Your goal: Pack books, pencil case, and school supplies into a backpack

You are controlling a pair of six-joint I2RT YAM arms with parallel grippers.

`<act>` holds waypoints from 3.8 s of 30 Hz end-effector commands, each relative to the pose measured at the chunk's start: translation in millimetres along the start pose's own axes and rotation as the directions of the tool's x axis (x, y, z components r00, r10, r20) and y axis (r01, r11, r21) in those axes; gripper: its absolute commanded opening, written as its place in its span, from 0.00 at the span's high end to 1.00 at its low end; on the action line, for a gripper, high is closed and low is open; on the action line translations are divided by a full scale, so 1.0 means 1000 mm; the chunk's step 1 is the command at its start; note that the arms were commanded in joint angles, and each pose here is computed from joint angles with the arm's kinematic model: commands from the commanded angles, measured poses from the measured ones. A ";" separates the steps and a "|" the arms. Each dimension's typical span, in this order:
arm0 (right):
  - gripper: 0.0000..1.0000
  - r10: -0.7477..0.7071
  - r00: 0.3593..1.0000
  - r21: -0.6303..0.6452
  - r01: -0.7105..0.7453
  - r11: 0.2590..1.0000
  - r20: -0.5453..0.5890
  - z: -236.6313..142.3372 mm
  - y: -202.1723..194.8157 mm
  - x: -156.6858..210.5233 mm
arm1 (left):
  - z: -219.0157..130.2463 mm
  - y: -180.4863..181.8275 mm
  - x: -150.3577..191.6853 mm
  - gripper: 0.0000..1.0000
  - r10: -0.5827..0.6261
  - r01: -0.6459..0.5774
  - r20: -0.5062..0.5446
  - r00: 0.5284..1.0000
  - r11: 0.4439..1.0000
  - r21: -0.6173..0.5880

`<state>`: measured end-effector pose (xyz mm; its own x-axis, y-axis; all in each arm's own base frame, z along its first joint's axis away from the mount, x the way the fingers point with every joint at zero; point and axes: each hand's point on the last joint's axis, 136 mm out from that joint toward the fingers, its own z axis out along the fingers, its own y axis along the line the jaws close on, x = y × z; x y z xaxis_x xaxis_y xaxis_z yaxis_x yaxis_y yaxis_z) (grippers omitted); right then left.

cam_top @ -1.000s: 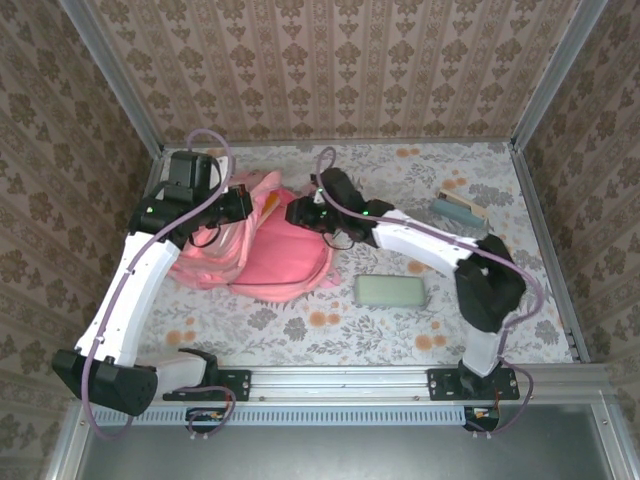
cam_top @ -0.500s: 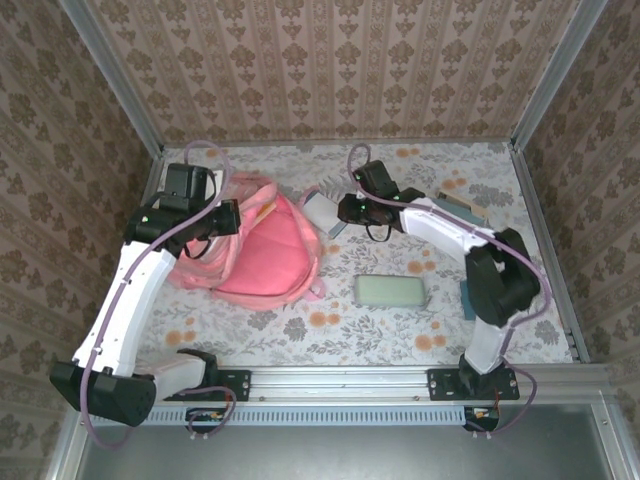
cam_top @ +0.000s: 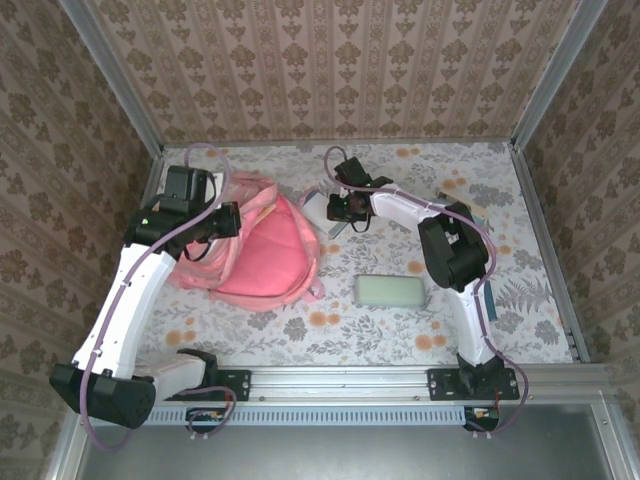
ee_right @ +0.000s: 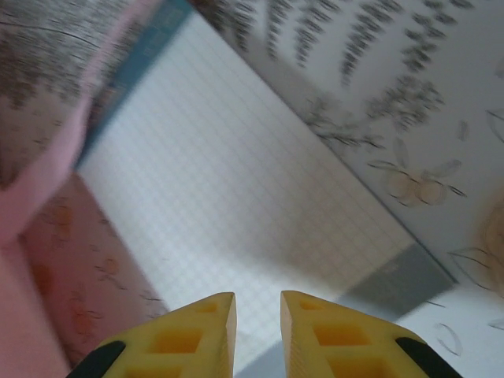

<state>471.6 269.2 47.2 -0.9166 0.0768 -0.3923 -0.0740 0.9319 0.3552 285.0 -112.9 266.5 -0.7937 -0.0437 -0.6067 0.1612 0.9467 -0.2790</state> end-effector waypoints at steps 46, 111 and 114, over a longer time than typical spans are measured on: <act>0.66 0.123 0.992 0.167 -0.118 0.979 -0.025 -0.075 -0.124 0.047 | 0.207 -0.178 0.033 0.58 -0.139 0.199 -0.250 0.958 0.952 0.234; 0.60 0.323 0.942 -0.084 -0.330 0.940 -0.087 -0.077 -0.109 0.047 | 0.258 -0.240 0.028 1.00 -0.229 0.382 -0.319 0.920 0.709 0.593; 0.53 0.339 0.940 -0.159 -0.341 0.926 -0.044 -0.101 -0.105 0.034 | 0.240 -0.242 0.015 1.00 -0.211 0.362 -0.304 0.929 0.689 0.628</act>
<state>411.2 135.0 45.3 -0.9143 0.3557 -0.1937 0.2162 0.8330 0.5093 369.4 -417.7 75.5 -0.9737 -0.1607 -0.1613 0.0500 0.5398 -0.8403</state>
